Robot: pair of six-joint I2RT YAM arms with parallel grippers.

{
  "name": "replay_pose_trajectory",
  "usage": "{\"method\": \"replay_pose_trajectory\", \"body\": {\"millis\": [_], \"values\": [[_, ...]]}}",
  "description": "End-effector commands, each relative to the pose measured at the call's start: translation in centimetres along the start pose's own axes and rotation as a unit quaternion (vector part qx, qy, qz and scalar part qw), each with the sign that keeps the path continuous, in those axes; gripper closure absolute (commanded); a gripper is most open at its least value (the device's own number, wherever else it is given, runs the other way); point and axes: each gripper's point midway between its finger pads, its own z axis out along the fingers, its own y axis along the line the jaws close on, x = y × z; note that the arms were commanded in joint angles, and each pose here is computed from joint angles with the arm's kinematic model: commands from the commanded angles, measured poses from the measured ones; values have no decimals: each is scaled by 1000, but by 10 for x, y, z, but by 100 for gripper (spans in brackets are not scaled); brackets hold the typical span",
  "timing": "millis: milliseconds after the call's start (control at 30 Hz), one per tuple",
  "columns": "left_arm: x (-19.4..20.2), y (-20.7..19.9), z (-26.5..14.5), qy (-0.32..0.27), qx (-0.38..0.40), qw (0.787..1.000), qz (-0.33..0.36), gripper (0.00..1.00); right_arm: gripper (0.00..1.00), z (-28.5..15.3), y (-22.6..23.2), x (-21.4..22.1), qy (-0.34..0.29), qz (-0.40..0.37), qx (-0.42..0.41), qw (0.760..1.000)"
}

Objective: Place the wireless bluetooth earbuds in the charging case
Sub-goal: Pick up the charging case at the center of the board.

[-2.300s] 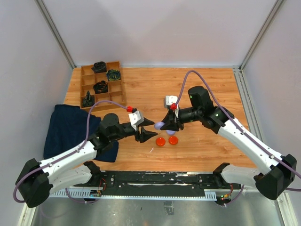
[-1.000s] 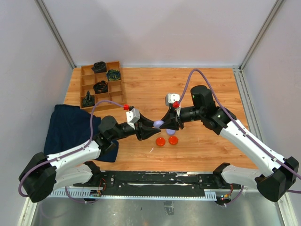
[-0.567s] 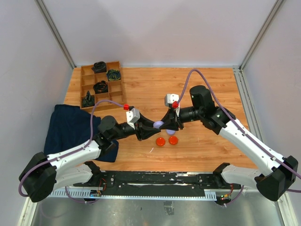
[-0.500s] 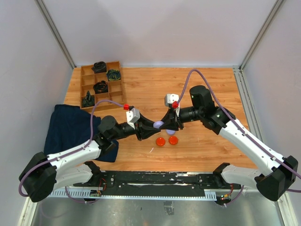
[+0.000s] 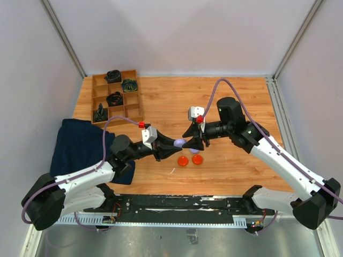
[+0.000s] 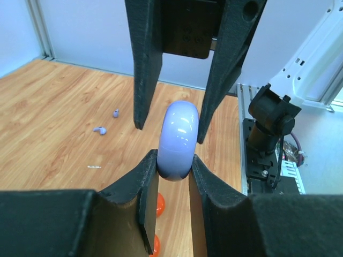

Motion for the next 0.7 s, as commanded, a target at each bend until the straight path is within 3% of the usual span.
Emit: {"method": "replay_pose_trajectory", "body": {"millis": [0,300,667], "values": [[-17,-9,-1,-43,17,998,38,100,52,-6,4,-19,-13,-34,12,999],[-17,-11,0,-44,27,998,36,100,40,-8,0,-23,-29,-41,33,998],[-9,-16,-1,-34,42,998,33,100,36,-12,-13,-28,-36,-39,79,996]]}}
